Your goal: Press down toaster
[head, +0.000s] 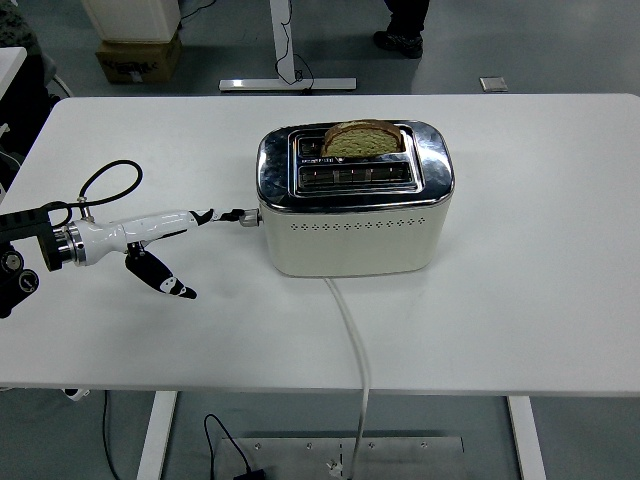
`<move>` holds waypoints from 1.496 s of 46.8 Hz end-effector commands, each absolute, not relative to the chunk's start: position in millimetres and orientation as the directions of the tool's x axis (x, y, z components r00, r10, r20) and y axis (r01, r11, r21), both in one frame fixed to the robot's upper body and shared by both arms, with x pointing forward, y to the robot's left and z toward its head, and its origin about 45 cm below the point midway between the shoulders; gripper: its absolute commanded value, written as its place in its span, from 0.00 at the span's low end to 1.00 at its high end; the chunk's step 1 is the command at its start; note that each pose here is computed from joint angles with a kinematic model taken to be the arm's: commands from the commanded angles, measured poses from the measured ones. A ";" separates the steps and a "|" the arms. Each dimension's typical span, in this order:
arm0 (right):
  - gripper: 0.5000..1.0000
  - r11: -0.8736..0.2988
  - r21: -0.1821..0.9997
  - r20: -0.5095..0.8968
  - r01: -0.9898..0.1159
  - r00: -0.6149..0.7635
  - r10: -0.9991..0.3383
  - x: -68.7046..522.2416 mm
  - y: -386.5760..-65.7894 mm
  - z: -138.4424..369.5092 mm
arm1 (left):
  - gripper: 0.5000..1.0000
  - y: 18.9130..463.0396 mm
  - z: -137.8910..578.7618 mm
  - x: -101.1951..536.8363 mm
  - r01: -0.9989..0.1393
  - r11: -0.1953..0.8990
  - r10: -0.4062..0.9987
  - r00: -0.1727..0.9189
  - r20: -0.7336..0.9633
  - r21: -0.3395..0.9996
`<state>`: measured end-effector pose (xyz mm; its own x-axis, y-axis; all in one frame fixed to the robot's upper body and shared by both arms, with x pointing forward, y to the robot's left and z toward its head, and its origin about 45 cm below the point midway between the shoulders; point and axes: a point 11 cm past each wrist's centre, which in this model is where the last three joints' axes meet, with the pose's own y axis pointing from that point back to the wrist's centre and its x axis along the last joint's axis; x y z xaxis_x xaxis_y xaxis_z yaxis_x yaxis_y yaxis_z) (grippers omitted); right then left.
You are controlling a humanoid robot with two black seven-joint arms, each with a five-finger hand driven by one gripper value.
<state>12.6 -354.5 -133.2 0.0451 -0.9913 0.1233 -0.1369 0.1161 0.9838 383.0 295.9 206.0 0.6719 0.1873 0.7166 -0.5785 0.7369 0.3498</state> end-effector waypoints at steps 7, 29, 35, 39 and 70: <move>1.00 0.115 0.984 0.122 -0.137 0.045 -0.991 12.6 -354.0 -133.3 | 1.00 292.6 199.5 380.2 -0.572 0.738 0.175 0.673 0.718 0.356; 1.00 0.115 0.984 0.122 -0.137 0.045 -0.991 12.6 -354.0 -133.3 | 1.00 292.7 191.0 379.3 -0.571 0.733 0.175 0.684 0.708 0.371; 1.00 0.115 0.984 0.122 -0.138 0.045 -0.991 13.5 -354.0 -133.2 | 1.00 295.6 186.0 377.5 -0.570 0.726 0.170 0.691 0.703 0.385; 1.00 0.116 0.984 0.123 -0.137 0.045 -0.991 12.4 -354.5 -133.2 | 1.00 295.8 185.1 377.4 -0.570 0.725 0.168 0.692 0.702 0.388; 1.00 0.116 0.984 0.123 -0.137 0.045 -0.991 12.4 -354.5 -133.2 | 1.00 306.1 179.5 375.6 -0.595 0.706 0.220 0.700 0.680 0.384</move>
<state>12.7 -354.5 -133.2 0.0452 -0.9913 0.1233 -0.1370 0.1161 0.9837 374.5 305.3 177.5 0.7016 0.1994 0.6841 -0.5867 0.7064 0.3958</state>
